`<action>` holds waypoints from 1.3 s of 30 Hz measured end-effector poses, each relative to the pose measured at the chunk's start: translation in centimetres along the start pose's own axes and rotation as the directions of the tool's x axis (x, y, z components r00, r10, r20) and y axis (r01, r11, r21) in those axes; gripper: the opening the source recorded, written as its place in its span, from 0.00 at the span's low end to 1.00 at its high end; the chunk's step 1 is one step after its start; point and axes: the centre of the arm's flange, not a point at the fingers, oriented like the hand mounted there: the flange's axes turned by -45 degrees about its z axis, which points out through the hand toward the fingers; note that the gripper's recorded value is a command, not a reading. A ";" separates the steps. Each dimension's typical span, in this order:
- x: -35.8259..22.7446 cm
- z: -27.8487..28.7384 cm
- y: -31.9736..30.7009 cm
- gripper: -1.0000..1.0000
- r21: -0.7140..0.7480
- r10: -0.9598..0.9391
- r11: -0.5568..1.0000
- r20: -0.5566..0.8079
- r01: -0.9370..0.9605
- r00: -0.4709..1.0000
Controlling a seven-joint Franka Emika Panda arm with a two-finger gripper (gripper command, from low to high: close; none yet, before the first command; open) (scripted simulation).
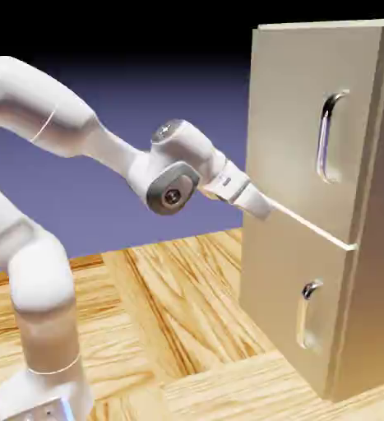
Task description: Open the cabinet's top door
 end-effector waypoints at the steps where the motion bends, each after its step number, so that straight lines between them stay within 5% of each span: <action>1: 0.5 -0.4 -0.1 0.50 -0.001 -0.003 1.000 -0.017 0.003 1.000; 39: 7.6 -12.7 4.6 0.50 0.013 -0.013 1.000 -0.555 0.024 0.832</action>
